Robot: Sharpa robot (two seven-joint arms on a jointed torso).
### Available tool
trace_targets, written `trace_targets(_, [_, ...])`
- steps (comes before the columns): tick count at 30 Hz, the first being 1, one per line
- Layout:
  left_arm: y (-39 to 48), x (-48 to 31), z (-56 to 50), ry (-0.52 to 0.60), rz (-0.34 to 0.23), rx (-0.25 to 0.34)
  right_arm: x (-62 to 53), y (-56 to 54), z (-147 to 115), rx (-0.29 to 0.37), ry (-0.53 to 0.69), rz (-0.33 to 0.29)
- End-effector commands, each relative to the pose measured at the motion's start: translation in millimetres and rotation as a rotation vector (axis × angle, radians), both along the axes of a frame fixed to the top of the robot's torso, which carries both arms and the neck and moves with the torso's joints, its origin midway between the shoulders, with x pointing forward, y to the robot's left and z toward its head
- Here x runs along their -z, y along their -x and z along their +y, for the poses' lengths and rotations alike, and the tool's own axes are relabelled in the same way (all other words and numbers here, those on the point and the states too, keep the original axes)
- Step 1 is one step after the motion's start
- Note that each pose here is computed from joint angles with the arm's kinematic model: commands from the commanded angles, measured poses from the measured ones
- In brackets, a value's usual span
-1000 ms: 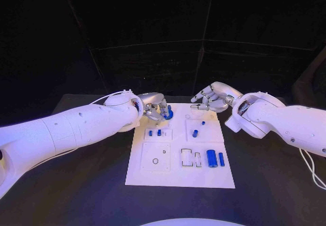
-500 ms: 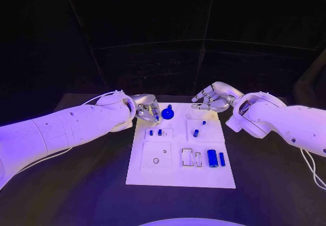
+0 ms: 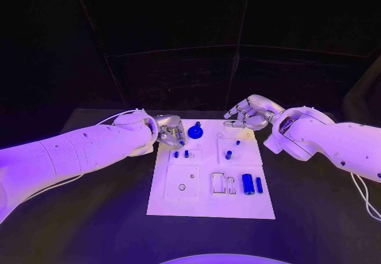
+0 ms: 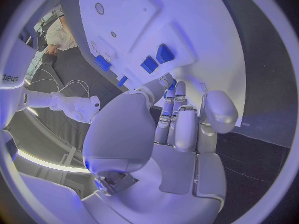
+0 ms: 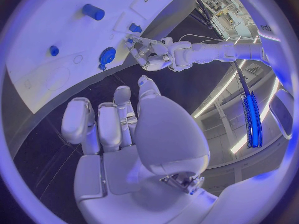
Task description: Assemble the parts on the task board
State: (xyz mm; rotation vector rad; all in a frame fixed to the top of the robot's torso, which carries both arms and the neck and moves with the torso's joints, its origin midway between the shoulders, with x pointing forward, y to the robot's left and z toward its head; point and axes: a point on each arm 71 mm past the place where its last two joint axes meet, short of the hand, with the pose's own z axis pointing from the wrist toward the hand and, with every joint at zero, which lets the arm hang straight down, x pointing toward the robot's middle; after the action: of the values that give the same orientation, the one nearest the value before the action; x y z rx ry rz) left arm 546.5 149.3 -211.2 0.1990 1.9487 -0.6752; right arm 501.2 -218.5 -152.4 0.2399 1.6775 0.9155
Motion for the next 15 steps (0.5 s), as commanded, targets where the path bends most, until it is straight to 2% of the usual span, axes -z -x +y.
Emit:
trace_targets(1, [0.8,2.9,-1.7,-0.003,0.021,0.002,-1.6,0.2,1.6,-0.010,-0.002,-0.009])
trace_targets(15, [1.4,1.9,-3.2,0.018,-0.009,-0.001,-1.6,0.1,1.9,-0.011,-0.002,-0.009])
